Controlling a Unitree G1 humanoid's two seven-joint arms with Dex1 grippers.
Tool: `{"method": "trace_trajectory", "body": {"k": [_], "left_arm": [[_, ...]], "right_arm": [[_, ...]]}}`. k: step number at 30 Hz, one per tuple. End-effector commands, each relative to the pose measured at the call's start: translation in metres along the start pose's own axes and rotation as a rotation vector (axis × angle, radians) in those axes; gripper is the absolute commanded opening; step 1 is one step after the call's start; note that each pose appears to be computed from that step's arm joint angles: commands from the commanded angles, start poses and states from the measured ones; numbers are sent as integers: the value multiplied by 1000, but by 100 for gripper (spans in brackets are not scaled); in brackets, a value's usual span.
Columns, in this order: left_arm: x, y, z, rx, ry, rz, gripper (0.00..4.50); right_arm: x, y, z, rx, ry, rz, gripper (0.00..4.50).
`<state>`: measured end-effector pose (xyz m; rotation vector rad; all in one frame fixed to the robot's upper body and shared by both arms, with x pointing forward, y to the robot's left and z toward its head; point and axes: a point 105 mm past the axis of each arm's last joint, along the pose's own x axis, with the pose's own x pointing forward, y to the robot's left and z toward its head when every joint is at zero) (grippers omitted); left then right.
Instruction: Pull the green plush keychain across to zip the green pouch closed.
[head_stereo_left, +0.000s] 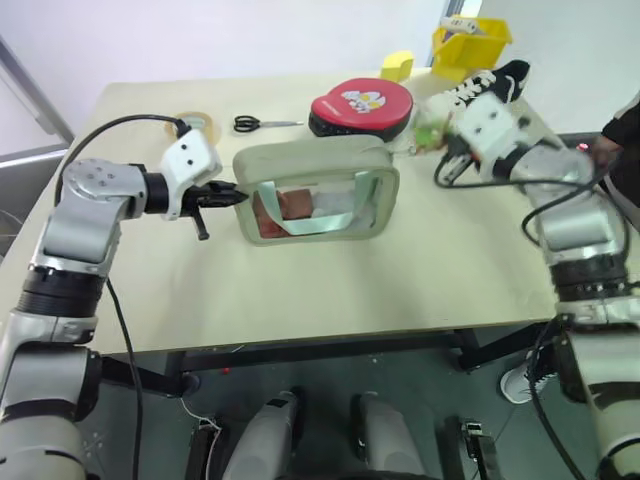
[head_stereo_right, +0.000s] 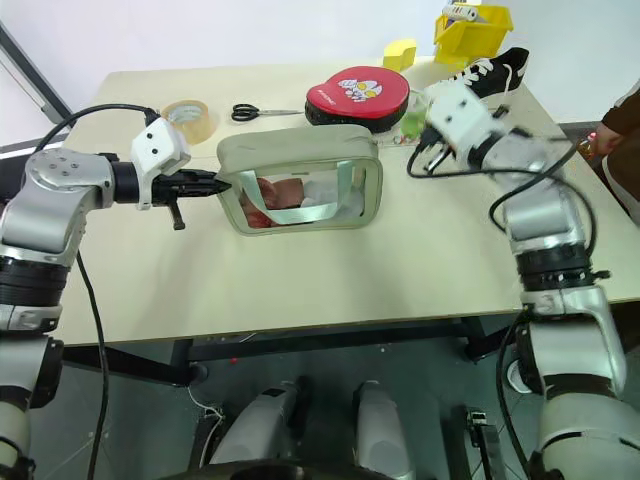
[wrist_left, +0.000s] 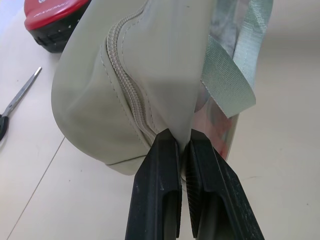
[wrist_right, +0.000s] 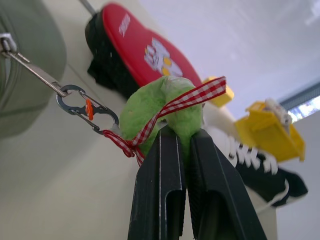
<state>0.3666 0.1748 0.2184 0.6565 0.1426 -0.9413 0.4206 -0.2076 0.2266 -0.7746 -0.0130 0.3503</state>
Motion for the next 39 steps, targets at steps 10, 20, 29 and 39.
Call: {"method": "trace_trajectory", "body": {"k": [10, 20, 29, 39], "left_arm": [[-5, 3, 3, 19, 11, 13, 0], [-9, 10, 11, -13, -29, 41, 207], [-33, 30, 28, -116, -129, 55, 447], [-37, 34, 29, -163, -154, 83, 447]], "right_arm": [[20, 113, -31, 214, 63, 220, 3], [-8, 16, 29, 211, -135, 152, 254], [-81, 13, 94, 151, -249, 612, 450], [-74, 14, 116, 159, -304, 567, 450]]}}
